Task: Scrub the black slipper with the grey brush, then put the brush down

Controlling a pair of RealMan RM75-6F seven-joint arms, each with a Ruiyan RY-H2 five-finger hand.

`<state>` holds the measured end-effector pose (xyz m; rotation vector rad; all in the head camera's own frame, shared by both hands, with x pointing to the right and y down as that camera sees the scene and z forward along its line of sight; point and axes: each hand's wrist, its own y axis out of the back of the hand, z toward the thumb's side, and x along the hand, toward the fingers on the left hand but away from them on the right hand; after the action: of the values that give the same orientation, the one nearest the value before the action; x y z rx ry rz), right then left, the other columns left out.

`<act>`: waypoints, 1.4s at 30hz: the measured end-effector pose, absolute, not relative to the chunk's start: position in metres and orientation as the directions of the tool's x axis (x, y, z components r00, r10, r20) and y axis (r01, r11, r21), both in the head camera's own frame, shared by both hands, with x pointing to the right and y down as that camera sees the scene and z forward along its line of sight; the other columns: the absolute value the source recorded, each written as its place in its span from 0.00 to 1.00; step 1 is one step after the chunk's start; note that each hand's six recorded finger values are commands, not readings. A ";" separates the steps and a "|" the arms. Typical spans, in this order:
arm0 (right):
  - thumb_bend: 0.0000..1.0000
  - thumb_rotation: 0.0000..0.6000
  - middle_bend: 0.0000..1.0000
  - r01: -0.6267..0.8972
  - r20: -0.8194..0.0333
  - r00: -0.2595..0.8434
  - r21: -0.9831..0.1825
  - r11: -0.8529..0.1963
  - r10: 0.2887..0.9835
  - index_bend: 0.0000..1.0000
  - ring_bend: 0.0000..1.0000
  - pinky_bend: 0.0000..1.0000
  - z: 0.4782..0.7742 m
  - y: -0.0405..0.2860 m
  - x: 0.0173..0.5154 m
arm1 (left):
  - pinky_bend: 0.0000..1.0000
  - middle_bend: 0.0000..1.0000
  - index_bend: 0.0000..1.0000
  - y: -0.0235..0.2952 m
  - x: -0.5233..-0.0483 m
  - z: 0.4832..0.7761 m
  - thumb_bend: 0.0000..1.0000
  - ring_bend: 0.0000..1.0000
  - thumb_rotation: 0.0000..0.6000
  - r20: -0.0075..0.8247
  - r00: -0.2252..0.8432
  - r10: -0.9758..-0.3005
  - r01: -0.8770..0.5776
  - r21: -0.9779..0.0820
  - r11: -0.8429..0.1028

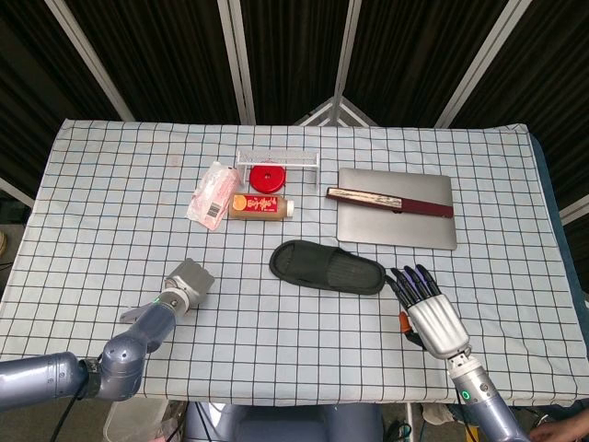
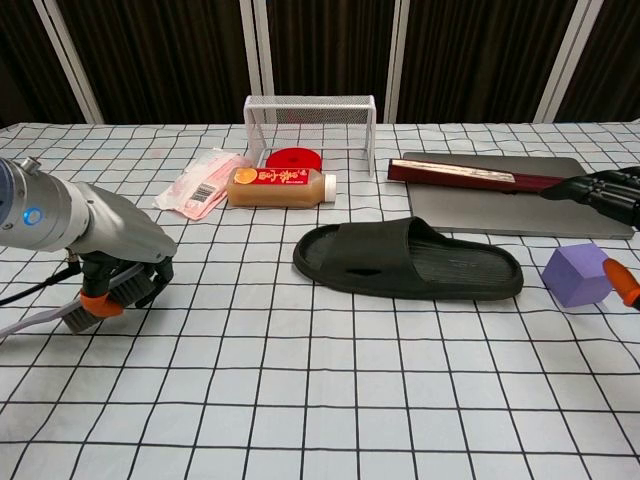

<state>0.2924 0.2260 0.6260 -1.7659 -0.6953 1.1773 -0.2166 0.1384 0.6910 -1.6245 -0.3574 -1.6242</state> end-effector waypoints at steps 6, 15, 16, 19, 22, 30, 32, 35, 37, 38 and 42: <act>0.72 0.87 0.08 -0.017 -0.429 0.382 -0.889 -0.458 0.818 0.00 0.00 0.00 0.626 0.225 0.297 | 0.33 0.11 0.02 0.142 -0.211 0.695 0.28 0.14 1.00 0.933 0.163 -0.320 0.675 -0.342 -0.654; 0.72 0.87 0.08 -0.018 -0.428 0.379 -0.890 -0.456 0.820 0.00 0.00 0.00 0.624 0.226 0.301 | 0.21 0.00 0.00 0.137 -0.195 0.681 0.16 0.02 1.00 0.919 0.278 -0.280 0.500 -0.387 -0.775; 0.72 0.87 0.08 -0.019 -0.428 0.379 -0.890 -0.455 0.821 0.00 0.00 0.00 0.623 0.227 0.301 | 0.21 0.00 0.00 0.136 -0.194 0.678 0.14 0.01 1.00 0.913 0.297 -0.281 0.480 -0.397 -0.782; 0.71 0.87 0.06 -0.022 -0.424 0.377 -0.893 -0.450 0.824 0.00 0.00 0.00 0.621 0.227 0.303 | 0.21 0.00 0.00 0.130 -0.191 0.667 0.11 0.01 1.00 0.891 0.348 -0.290 0.427 -0.427 -0.797; 0.67 0.87 0.03 -0.017 -0.412 0.369 -0.899 -0.437 0.833 0.00 0.00 0.00 0.616 0.226 0.306 | 0.20 0.00 0.00 0.123 -0.190 0.649 0.10 0.01 1.00 0.858 0.409 -0.312 0.375 -0.469 -0.799; 0.60 0.87 0.00 0.036 -0.369 0.306 -0.917 -0.398 0.878 0.00 0.00 0.00 0.592 0.230 0.330 | 0.03 0.00 0.00 0.130 -0.233 0.597 0.04 0.00 1.00 0.775 0.470 -0.422 0.277 -0.584 -0.763; 0.58 0.87 0.00 0.040 -0.388 0.281 -0.909 -0.415 0.878 0.00 0.00 0.00 0.590 0.234 0.337 | 0.01 0.00 0.00 0.140 -0.255 0.589 0.01 0.00 1.00 0.764 0.442 -0.471 0.262 -0.612 -0.746; 0.55 0.87 0.00 0.039 -0.424 0.246 -0.894 -0.446 0.871 0.00 0.00 0.00 0.590 0.240 0.345 | 0.00 0.00 0.00 0.156 -0.285 0.581 0.00 0.00 1.00 0.740 0.387 -0.550 0.242 -0.657 -0.714; 0.54 0.87 0.00 0.034 -0.443 0.220 -0.887 -0.461 0.869 0.00 0.00 0.00 0.590 0.243 0.350 | 0.00 0.00 0.00 0.168 -0.304 0.577 0.00 0.00 1.00 0.717 0.342 -0.607 0.202 -0.687 -0.698; 0.54 0.87 0.00 0.030 -0.453 0.204 -0.883 -0.468 0.868 0.00 0.00 0.00 0.590 0.244 0.352 | 0.00 0.00 0.00 0.172 -0.311 0.575 0.00 0.00 1.00 0.704 0.323 -0.633 0.178 -0.702 -0.690; 0.51 0.87 0.00 0.027 -0.482 0.189 -0.869 -0.495 0.856 0.00 0.00 0.00 0.590 0.247 0.352 | 0.00 0.00 0.00 0.182 -0.347 0.568 0.00 0.00 1.00 0.618 0.228 -0.752 0.067 -0.781 -0.621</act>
<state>0.3523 0.2473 0.5898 -1.7130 -0.8394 1.3922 -0.3475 0.1822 0.5683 -1.7965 0.6342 -1.4711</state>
